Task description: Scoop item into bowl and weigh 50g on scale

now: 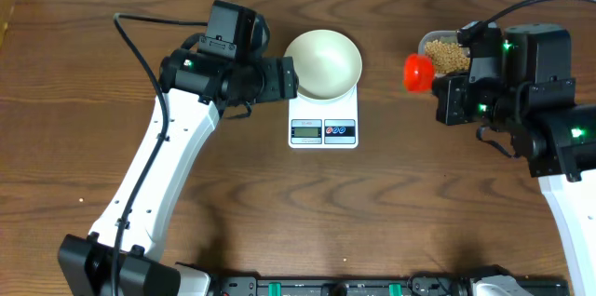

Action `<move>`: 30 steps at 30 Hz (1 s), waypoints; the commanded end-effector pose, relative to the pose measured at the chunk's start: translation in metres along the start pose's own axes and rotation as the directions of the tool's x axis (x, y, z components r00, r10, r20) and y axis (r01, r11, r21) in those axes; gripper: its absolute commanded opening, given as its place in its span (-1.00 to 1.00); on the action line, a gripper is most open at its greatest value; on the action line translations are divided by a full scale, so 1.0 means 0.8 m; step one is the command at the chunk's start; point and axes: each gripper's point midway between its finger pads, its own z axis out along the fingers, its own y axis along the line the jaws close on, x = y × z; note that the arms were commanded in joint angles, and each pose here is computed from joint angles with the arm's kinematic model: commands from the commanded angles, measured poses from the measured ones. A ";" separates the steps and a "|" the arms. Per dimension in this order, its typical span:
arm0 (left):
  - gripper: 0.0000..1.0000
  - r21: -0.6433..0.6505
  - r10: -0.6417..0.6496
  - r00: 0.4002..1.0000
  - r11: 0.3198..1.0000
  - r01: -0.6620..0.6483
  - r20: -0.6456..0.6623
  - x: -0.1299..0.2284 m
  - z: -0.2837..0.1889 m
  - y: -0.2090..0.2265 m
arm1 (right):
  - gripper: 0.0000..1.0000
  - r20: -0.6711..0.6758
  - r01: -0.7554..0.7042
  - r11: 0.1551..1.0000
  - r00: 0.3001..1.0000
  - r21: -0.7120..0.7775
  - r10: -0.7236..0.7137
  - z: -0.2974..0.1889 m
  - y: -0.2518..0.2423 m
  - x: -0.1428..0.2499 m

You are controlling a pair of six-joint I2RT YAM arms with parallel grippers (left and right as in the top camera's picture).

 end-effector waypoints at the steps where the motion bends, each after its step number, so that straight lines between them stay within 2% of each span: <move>1: 0.79 0.013 0.107 0.994 0.994 -0.107 -0.024 0.006 0.004 0.001 | -0.98 0.018 0.019 0.995 1.000 0.095 -0.021 -0.010 -0.019 -0.004; 6: 0.80 0.013 0.120 0.992 0.993 -0.119 -0.024 0.006 0.004 0.001 | -0.98 -0.007 -0.008 0.984 1.000 0.179 0.009 -0.014 -0.045 0.005; 16: 0.79 0.009 0.132 0.991 0.991 -0.132 -0.028 0.008 0.004 0.001 | -0.98 0.062 0.001 0.977 0.998 0.214 -0.014 -0.012 -0.073 -0.024; 19: 0.67 0.010 0.158 0.987 0.987 -0.157 -0.030 0.008 0.004 0.001 | -0.98 0.044 0.000 0.977 0.999 0.215 -0.009 -0.003 -0.076 -0.023; 24: 0.31 0.012 0.177 0.982 0.984 -0.177 -0.062 0.020 0.006 -0.002 | -0.98 0.054 -0.018 0.974 0.999 0.225 0.006 0.000 -0.085 -0.028; 27: 0.15 0.021 0.200 0.973 0.980 -0.198 -0.112 0.041 0.014 -0.011 | -0.98 0.082 -0.048 0.974 0.996 0.223 0.031 -0.004 -0.095 -0.035; 30: 0.07 0.031 0.222 0.962 0.975 -0.220 -0.162 0.068 0.029 -0.021 | -0.98 0.099 -0.076 0.977 0.993 0.200 0.058 -0.007 -0.102 -0.039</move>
